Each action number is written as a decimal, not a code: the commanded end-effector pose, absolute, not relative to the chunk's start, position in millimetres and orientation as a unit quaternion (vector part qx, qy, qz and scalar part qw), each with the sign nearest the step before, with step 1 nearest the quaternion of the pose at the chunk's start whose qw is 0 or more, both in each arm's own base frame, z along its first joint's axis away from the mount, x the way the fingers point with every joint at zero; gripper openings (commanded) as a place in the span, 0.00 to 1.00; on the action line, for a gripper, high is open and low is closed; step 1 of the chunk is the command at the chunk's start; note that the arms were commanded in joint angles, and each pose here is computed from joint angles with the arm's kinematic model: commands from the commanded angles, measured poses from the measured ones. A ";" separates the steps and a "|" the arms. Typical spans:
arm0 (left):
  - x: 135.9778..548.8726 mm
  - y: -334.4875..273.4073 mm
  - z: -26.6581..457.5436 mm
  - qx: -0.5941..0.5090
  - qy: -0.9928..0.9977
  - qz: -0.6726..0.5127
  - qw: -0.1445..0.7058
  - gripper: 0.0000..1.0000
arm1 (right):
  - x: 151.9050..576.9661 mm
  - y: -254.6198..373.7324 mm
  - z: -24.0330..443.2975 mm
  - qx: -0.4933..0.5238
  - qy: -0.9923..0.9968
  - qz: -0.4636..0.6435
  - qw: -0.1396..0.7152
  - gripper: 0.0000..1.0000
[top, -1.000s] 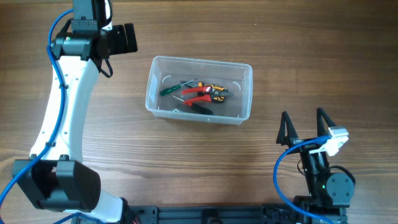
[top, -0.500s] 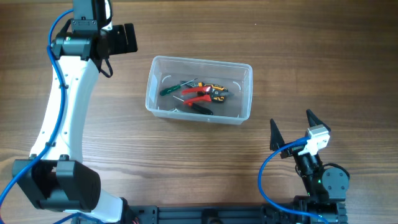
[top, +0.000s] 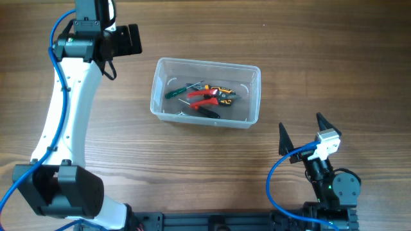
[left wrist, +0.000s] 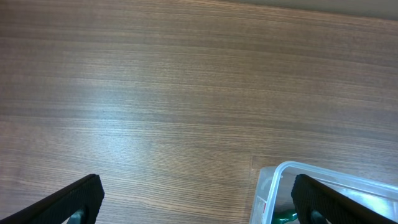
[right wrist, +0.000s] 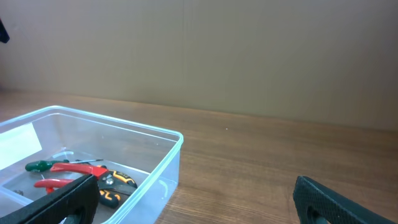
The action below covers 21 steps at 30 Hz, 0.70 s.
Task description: Pack container
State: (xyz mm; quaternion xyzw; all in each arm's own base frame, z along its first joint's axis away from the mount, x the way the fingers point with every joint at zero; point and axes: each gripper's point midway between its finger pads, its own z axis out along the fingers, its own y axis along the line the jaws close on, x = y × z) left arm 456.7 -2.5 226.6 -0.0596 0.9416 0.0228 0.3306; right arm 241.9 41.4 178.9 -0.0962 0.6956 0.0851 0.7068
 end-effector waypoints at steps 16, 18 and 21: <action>376.6 5.9 383.3 -0.037 0.865 0.035 0.499 1.00 | 239.9 45.5 182.2 -0.109 0.688 0.088 0.712 1.00; 349.3 5.1 416.0 -0.037 0.841 0.026 0.540 1.00 | 239.9 45.5 182.3 -0.109 0.688 0.087 0.712 1.00; 282.3 7.0 467.5 -0.039 0.793 0.017 0.608 1.00 | 239.9 45.5 182.2 -0.109 0.688 0.088 0.712 1.00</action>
